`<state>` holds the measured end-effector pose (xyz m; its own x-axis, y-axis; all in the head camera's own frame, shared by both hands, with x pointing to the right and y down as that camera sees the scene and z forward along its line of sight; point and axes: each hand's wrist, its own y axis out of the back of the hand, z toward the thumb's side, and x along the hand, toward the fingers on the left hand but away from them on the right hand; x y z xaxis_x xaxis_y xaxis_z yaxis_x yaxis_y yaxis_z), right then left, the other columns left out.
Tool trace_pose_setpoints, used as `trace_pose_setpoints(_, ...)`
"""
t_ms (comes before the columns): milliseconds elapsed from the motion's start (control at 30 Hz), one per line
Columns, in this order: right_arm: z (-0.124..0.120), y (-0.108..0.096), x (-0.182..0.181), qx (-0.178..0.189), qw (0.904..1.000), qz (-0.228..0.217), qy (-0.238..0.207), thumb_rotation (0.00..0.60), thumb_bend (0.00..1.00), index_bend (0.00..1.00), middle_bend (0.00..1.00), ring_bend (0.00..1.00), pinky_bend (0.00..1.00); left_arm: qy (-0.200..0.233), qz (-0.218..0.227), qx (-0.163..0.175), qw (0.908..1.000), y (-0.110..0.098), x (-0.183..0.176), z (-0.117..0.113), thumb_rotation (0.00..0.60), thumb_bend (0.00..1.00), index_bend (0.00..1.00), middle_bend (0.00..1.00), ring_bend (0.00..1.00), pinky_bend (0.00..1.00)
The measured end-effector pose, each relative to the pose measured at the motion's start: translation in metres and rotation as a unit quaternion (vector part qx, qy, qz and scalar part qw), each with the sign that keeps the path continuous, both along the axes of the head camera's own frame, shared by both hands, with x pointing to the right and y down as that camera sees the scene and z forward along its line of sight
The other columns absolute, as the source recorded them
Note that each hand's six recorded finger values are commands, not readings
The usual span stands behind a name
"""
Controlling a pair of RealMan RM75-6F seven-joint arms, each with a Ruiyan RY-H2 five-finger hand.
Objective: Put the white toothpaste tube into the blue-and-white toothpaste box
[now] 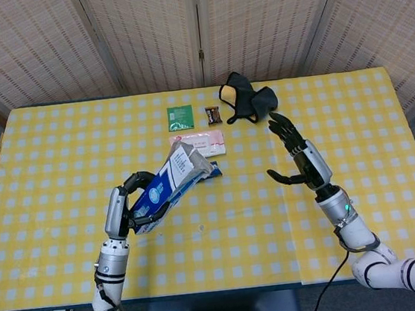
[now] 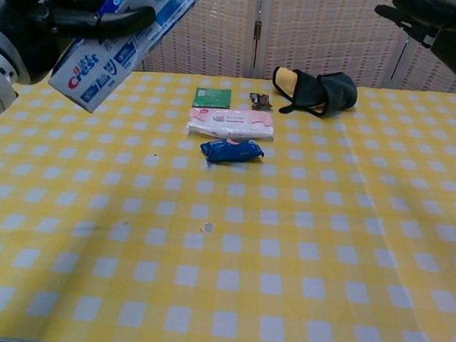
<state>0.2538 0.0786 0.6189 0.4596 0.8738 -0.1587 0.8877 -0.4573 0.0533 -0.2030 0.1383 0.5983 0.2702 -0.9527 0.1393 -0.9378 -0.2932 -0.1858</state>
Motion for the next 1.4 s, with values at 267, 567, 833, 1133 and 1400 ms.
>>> trace_pose_setpoints(267,-0.025,0.022,0.058,0.032,0.9951,-0.016,0.092,0.6,0.29,0.0,0.0,0.0,0.0,-0.004,-0.008,-0.008,0.9999,0.02,-0.017,0.009,0.6,0.29,0.53,0.66,0.48,0.52)
trace_pose_setpoints(567,-0.046,0.048,0.1,0.05,0.9714,-0.071,0.221,0.6,0.29,0.0,0.0,0.0,0.0,-0.042,0.033,-0.028,0.9982,0.057,-0.027,0.032,0.6,0.29,0.53,0.66,0.47,0.5)
trace_pose_setpoints(833,-0.049,0.071,0.151,0.06,0.9214,-0.063,0.379,0.6,0.29,0.0,0.0,0.0,0.0,-0.083,0.08,-0.037,0.9927,0.079,-0.039,0.047,0.6,0.29,0.53,0.66,0.47,0.5)
trace_pose_setpoints(1133,-0.059,0.1,0.193,0.046,0.8732,-0.041,0.483,0.6,0.29,0.0,0.0,0.0,0.0,-0.138,0.093,-0.061,0.9842,0.095,-0.068,0.077,0.6,0.29,0.53,0.66,0.47,0.49)
trace_pose_setpoints(1400,-0.069,0.106,0.2,0.048,0.8614,-0.024,0.505,0.6,0.29,0.0,0.0,0.0,0.0,-0.189,0.138,-0.064,0.9701,0.109,-0.092,0.108,0.6,0.29,0.54,0.66,0.47,0.49)
